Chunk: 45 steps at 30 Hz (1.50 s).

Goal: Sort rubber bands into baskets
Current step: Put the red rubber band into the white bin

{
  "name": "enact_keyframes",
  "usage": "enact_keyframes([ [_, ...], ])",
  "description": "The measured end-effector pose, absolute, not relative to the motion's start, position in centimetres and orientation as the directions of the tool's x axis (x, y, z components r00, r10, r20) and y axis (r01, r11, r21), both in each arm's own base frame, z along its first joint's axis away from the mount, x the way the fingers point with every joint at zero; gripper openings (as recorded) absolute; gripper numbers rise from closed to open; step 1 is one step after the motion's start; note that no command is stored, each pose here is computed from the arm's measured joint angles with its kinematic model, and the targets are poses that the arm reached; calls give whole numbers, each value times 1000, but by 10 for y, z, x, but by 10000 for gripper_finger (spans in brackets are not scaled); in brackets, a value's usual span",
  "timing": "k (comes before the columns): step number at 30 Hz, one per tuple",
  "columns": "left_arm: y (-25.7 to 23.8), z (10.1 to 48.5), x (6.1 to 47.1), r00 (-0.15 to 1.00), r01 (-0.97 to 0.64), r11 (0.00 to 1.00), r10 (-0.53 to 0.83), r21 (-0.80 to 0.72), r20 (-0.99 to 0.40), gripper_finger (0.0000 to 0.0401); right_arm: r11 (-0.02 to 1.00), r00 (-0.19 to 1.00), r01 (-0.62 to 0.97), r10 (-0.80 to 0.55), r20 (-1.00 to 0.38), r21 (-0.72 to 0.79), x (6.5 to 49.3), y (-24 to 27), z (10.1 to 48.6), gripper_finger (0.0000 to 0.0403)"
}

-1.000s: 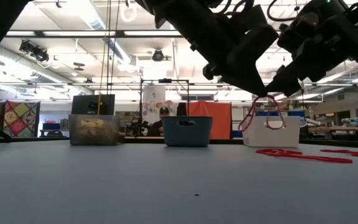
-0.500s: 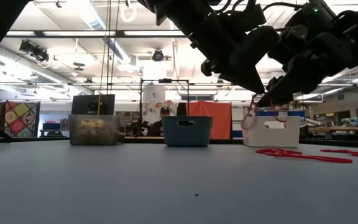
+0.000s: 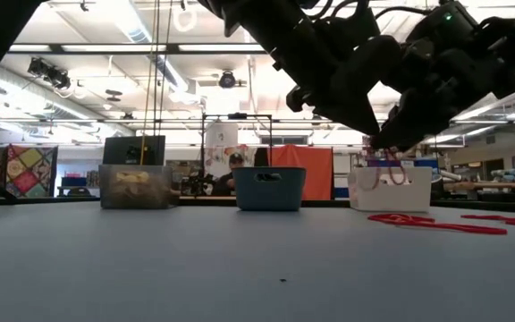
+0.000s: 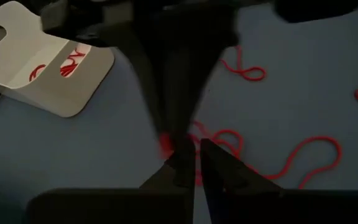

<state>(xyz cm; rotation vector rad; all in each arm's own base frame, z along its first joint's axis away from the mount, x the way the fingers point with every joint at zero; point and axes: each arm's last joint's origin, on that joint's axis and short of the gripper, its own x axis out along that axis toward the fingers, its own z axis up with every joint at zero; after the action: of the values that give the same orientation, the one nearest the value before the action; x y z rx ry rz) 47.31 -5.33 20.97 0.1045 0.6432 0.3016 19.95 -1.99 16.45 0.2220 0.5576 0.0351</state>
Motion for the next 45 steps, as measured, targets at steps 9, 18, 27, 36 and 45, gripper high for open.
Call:
enact_keyframes([
  [9, -51, 210, 473, 758, -249, 951, 308, 182, -575, 74, 949, 828, 282, -168, -535, 138, 197, -40, 164, 8],
  [18, -50, 207, 472, 752, -259, 950, 311, 173, -582, 105, 822, 711, 564, -531, -461, -76, 188, -58, 174, 8],
  [27, -48, 208, 473, 754, -248, 950, 313, 192, -577, 106, 666, 588, 719, -735, -337, -199, 170, -71, 194, 8],
  [36, -48, 207, 475, 766, -265, 951, 309, 161, -564, 106, 543, 419, 787, -819, -391, -293, 157, -84, 187, 16],
  [45, -48, 193, 482, 775, -264, 953, 303, 150, -555, 106, 413, 287, 859, -878, -383, -303, 147, -98, 186, 49],
])
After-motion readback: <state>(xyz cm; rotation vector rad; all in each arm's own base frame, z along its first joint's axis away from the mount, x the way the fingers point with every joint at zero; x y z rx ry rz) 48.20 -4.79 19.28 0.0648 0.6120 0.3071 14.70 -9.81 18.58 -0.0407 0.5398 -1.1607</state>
